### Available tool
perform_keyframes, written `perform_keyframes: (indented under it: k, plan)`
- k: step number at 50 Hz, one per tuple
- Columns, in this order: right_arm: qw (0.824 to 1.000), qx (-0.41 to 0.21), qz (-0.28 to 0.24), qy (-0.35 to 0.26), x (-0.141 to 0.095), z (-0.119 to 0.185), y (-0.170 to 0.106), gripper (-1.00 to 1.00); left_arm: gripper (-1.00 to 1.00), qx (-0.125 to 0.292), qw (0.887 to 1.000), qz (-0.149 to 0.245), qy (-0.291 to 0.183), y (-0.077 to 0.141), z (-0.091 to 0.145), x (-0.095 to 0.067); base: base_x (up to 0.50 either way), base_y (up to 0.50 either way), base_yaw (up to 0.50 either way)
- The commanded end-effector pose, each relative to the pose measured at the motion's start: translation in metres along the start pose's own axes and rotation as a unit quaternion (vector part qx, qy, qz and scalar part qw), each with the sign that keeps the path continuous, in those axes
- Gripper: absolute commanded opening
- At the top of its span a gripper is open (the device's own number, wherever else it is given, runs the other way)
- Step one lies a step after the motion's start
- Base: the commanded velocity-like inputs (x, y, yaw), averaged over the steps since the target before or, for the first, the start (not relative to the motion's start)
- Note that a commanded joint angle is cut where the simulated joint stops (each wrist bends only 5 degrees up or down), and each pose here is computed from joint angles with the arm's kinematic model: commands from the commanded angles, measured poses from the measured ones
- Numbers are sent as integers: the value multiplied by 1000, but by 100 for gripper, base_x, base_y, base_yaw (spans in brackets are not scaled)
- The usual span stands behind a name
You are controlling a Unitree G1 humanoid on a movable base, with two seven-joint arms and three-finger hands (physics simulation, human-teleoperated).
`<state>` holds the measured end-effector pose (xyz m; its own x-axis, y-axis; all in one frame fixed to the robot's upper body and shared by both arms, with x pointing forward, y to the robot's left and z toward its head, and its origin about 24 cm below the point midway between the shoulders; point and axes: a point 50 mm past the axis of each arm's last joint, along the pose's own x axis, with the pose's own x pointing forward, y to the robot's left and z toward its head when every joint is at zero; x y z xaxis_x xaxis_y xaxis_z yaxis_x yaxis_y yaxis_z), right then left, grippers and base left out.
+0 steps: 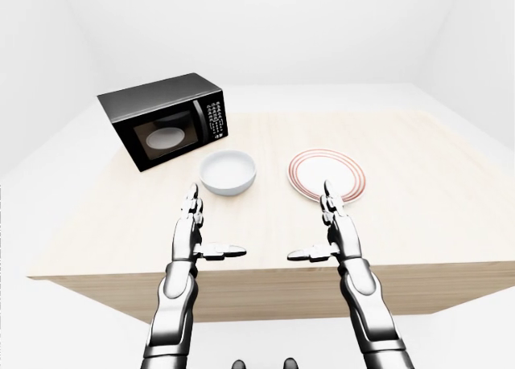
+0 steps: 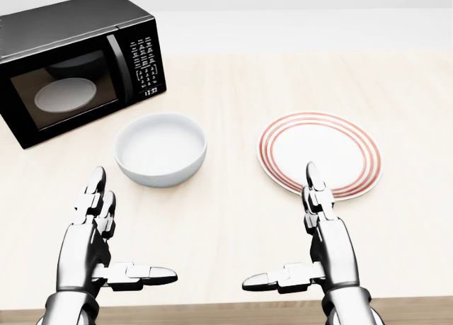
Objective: Pick up the white bowl and put it on the plate.
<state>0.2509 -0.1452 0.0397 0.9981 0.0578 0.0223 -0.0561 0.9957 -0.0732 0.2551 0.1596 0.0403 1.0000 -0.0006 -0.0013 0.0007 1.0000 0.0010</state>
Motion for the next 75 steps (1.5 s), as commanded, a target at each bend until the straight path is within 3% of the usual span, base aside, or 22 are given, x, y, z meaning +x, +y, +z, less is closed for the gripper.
perform_keyframes:
  k: [1,52,75]
  plan:
    - [1000,-2,1,1,0,-1,1,100,100,0,1000,0,0,0,0,0,0,22,0]
    - [1000,0,6,1,0,-3,3,100,100,0,1000,0,0,0,0,0,0,22,0]
    - [1000,6,7,1,0,-3,3,100,100,-1,1000,-1,0,0,0,0,8,2,0]
